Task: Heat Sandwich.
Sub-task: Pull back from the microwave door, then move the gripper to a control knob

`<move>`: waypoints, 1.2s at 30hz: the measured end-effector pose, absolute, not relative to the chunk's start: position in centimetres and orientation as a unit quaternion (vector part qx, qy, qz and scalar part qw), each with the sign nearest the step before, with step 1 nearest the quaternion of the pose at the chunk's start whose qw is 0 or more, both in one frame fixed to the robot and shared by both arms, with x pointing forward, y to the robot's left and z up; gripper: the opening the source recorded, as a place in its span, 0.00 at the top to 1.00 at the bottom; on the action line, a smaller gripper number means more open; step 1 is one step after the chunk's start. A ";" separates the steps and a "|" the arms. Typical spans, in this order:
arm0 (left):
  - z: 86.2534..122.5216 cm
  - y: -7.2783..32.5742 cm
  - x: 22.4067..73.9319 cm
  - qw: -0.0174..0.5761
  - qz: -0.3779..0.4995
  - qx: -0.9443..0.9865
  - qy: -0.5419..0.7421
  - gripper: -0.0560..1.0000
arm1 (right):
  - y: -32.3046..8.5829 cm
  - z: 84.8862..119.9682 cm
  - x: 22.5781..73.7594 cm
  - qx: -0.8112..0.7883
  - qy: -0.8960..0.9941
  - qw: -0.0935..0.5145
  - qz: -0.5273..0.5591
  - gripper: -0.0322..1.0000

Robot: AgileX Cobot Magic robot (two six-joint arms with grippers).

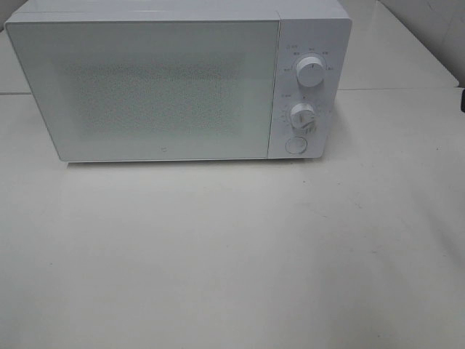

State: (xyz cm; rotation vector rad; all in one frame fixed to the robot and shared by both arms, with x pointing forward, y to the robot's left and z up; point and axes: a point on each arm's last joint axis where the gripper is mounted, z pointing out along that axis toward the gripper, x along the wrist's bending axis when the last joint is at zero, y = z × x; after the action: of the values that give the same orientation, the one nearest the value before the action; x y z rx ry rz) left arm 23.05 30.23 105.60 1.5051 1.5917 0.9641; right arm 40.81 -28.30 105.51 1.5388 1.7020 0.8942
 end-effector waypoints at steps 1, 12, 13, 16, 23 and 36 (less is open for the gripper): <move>105.6 30.2 23.1 0.365 0.375 0.585 0.619 0.01 | -28.3 105.4 41.1 0.589 0.652 0.332 0.343 0.26; 105.6 30.2 23.1 0.365 0.375 0.585 0.619 0.01 | -27.7 103.6 44.4 0.586 0.649 0.329 0.356 0.27; 105.6 30.2 23.1 0.365 0.375 0.585 0.619 0.01 | -27.6 103.5 44.7 0.584 0.649 0.331 0.359 0.27; 105.6 30.2 23.1 0.365 0.375 0.585 0.619 0.01 | -27.5 103.3 45.2 0.580 0.647 0.334 0.366 0.27; 105.6 30.2 23.1 0.365 0.375 0.585 0.619 0.01 | -27.2 101.4 45.2 0.548 0.618 0.367 0.428 0.27; 105.6 30.2 23.1 0.365 0.375 0.585 0.619 0.01 | -26.4 100.1 43.7 0.522 0.563 0.415 0.488 0.27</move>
State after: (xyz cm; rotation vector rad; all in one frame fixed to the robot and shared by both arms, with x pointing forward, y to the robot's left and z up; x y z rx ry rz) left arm 23.05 30.23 105.60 1.5051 1.5917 0.9641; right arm 43.65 -26.41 100.12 1.3112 1.4150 1.2255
